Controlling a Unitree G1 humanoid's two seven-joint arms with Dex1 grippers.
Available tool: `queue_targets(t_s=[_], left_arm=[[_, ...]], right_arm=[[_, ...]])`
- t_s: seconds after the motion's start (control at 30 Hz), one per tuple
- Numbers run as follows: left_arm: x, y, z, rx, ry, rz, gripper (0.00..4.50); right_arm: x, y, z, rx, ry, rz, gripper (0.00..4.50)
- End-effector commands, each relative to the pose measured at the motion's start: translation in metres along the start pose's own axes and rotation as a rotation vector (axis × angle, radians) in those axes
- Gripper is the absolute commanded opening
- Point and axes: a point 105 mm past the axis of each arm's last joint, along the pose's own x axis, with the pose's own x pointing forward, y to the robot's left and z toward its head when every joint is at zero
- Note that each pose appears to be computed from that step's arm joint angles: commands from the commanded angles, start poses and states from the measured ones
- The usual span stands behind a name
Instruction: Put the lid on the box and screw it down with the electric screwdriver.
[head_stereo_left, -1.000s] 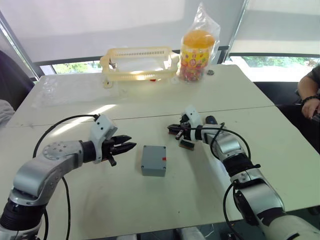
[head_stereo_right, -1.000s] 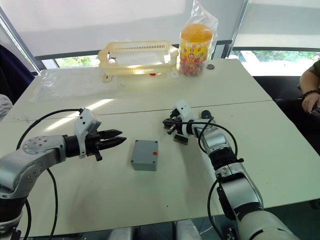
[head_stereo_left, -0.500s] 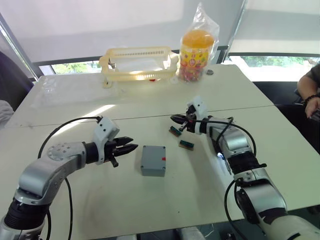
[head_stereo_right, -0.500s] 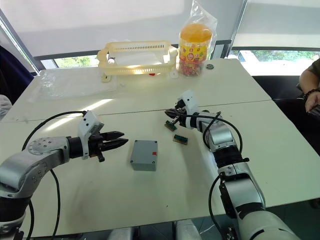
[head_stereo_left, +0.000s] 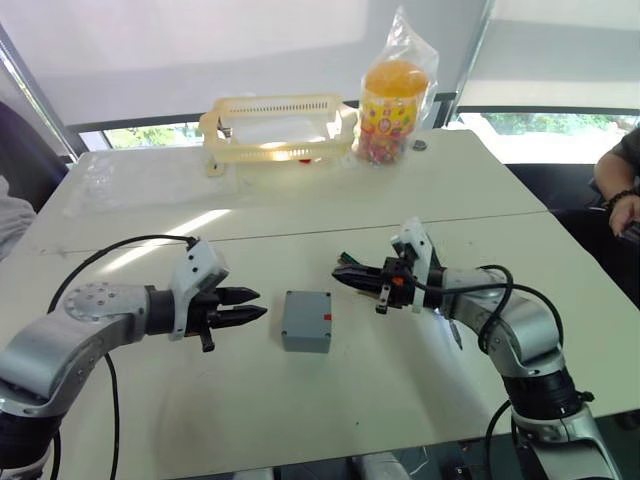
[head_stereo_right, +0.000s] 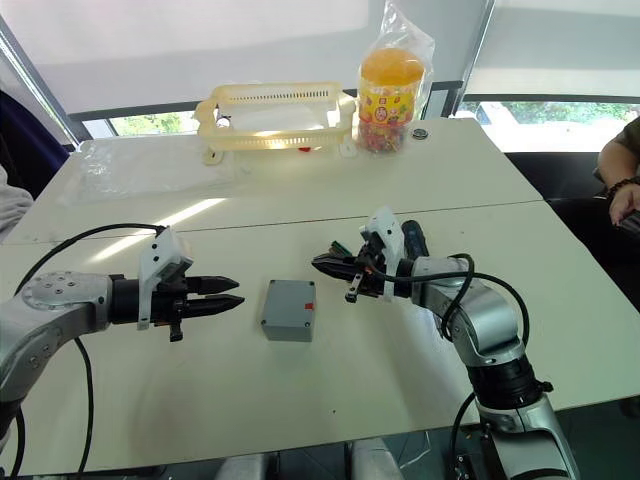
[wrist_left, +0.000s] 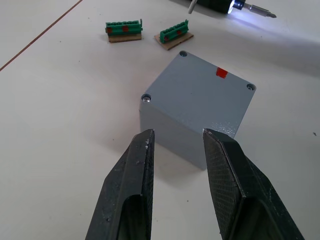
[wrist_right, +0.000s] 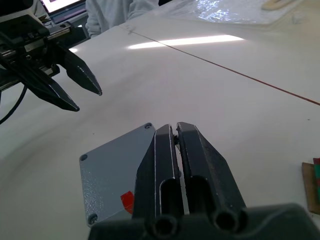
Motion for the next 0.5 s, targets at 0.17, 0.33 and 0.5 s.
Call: queue_targets(t_s=[0.17,0.33,0.5], left_arm=[[0.001,0.0,0.006,0.032,-0.015,0.01,1.52],[0.001,0.001,0.005,0.03,-0.014,0.017,1.52],[0.001,0.001,0.005,0.029,-0.015,0.021,1.52]], right_arm=[[0.009,0.01,0.003,-0.015,-0.026,0.027,0.05],[0.011,0.012,-0.004,-0.001,-0.011,0.033,0.05],[0.012,0.016,-0.01,0.009,0.004,0.043,0.05]])
